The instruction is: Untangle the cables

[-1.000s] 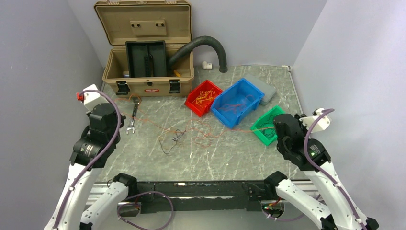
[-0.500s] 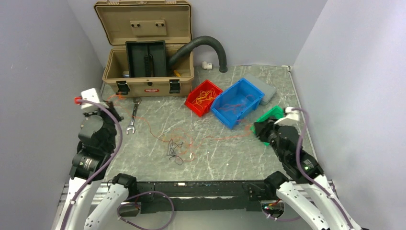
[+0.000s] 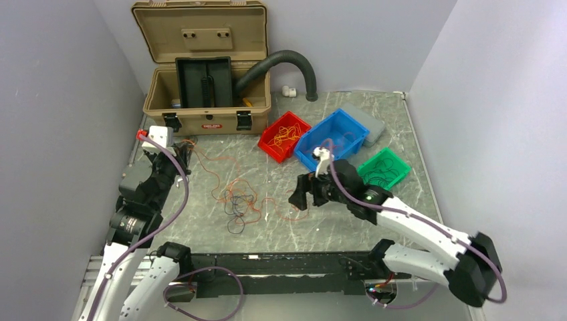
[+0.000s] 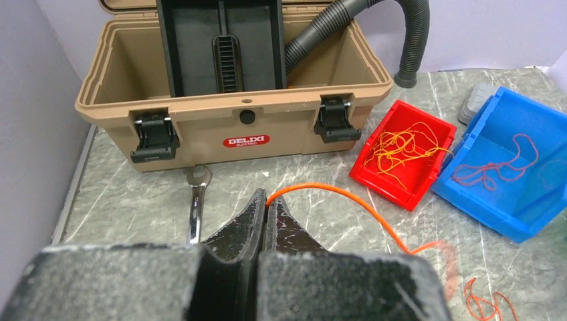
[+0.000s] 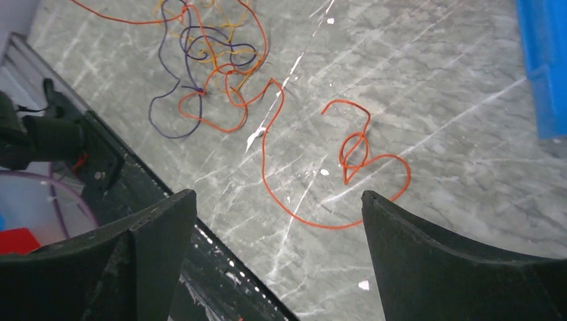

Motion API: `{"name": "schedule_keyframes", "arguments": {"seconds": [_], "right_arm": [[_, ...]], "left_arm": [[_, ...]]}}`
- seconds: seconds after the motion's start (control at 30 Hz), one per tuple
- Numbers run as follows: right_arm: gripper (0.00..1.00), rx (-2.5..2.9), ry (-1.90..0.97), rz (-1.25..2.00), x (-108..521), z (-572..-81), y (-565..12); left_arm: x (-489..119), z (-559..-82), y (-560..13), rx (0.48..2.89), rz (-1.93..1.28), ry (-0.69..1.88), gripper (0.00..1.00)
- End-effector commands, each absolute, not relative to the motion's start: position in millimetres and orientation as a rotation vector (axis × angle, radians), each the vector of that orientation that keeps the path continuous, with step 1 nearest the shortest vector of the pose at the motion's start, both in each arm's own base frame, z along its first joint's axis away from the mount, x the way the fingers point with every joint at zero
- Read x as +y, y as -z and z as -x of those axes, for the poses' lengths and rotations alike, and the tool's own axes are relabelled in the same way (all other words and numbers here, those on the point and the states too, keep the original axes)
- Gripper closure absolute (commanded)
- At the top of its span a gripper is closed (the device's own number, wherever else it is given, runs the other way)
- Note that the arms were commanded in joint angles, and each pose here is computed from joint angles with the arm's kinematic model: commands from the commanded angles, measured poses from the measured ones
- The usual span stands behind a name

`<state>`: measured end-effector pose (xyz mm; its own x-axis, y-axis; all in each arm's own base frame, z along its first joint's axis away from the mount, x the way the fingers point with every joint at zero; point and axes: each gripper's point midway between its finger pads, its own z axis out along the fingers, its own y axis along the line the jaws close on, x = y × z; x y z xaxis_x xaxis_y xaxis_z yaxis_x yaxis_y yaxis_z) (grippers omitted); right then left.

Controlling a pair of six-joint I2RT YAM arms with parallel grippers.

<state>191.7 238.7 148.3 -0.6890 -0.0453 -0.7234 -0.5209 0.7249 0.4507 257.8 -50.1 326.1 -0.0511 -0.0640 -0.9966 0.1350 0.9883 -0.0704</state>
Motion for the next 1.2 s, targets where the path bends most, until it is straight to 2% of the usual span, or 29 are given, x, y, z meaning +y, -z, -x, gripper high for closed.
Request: {"name": "schedule_keyframes", "arguments": {"seconds": [0.0, 0.03, 0.33, 0.57, 0.77, 0.9, 1.03, 1.17], "right_arm": [[0.03, 2.184, -0.749, 0.422, 264.0, -220.7, -155.8], [0.01, 2.224, -0.712, 0.431, 266.0, -222.9, -147.0], [0.0, 2.362, -0.546, 0.648, 295.6, -228.6, -84.9], [0.0, 2.4, -0.467, 0.729, 323.8, -225.3, -70.6], [0.0, 2.595, -0.108, 0.602, 283.7, -230.0, -48.6], [0.0, 2.628, -0.075, 0.495, 261.8, -223.4, -47.3], [0.0, 2.626, -0.034, 0.47, 248.6, -221.8, -15.3], [0.0, 2.649, -0.276, 0.5, 273.4, -205.9, 3.2]], "left_arm": [[-48.3, -258.0, -341.0, 1.553, -0.061, 0.15, 1.0], [-47.1, -258.6, -339.4, 1.562, -0.055, 0.144, 1.0], [-47.6, -261.9, -335.1, 1.586, -0.059, 0.137, 1.0], [-47.8, -266.8, -325.1, 1.604, -0.073, 0.119, 1.0], [-55.3, -279.8, -303.8, 1.6, -0.187, 0.076, 1.0], [-48.0, -282.1, -306.3, 1.613, -0.162, 0.035, 1.0], [-41.6, -275.2, -318.0, 1.614, -0.083, 0.05, 1.0], [-48.9, -273.5, -312.8, 1.67, -0.074, 0.107, 1.0]]}}
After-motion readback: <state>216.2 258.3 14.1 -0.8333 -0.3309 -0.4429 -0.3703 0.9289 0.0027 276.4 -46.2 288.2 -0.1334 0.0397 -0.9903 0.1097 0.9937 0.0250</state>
